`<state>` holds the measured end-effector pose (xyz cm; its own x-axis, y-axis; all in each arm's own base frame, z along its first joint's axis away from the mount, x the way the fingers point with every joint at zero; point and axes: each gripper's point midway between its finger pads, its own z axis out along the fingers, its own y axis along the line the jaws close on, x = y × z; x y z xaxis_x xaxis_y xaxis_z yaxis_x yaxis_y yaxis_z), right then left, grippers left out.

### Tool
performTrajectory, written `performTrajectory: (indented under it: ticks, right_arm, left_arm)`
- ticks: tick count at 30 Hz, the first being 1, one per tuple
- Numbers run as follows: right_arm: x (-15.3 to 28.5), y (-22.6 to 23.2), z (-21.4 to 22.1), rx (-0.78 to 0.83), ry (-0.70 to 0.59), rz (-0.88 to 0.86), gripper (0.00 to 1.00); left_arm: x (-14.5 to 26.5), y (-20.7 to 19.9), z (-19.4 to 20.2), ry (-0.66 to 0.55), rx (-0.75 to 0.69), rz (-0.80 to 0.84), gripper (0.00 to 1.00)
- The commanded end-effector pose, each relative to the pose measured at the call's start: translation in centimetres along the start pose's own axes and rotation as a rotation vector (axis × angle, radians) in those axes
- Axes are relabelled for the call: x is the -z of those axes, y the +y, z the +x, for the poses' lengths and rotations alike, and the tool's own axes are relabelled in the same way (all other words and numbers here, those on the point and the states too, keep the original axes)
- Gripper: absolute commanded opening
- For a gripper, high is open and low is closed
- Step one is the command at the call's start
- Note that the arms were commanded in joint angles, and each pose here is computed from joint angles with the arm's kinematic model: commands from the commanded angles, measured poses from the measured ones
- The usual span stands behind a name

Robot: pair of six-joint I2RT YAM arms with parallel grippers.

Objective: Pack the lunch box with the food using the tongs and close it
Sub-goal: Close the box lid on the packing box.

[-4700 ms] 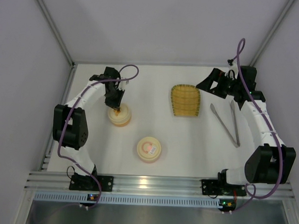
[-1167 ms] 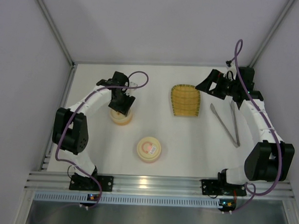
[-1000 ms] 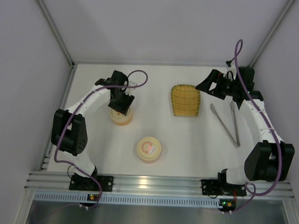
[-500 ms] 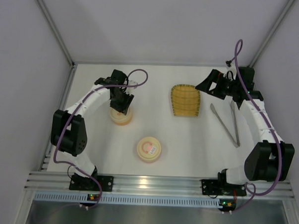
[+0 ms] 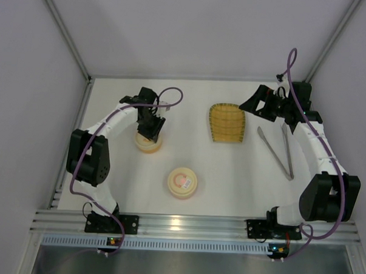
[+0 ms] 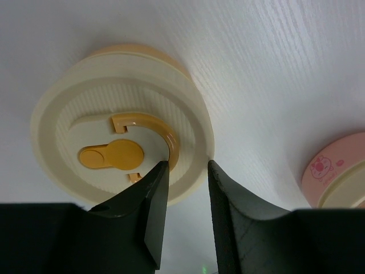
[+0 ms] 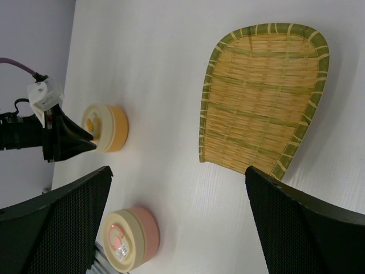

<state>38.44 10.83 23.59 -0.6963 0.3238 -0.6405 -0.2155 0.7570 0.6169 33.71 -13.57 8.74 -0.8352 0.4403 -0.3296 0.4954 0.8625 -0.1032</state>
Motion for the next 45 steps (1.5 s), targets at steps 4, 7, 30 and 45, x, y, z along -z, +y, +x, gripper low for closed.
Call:
performTrajectory:
  ticks: [4,7,30,45]
  right_arm:
    - [0.1,1.1,-1.8,0.059,-0.048,-0.040,0.99]
    - [0.1,1.1,-1.8,0.058,-0.046,-0.041,0.99]
    - [-0.2,0.8,-1.5,0.063,-0.039,-0.037,0.99]
    - [-0.2,0.8,-1.5,0.062,-0.036,-0.036,0.99]
  left_arm:
    - [-0.9,-0.6,-0.7,-0.023,0.000,0.041,0.39]
    - [-0.2,-0.4,-1.2,-0.040,-0.008,0.026,0.39]
    - [1.6,1.9,-3.3,-0.073,0.049,-0.126,0.34]
    - [-6.2,1.3,5.3,0.177,0.011,-0.113,0.43]
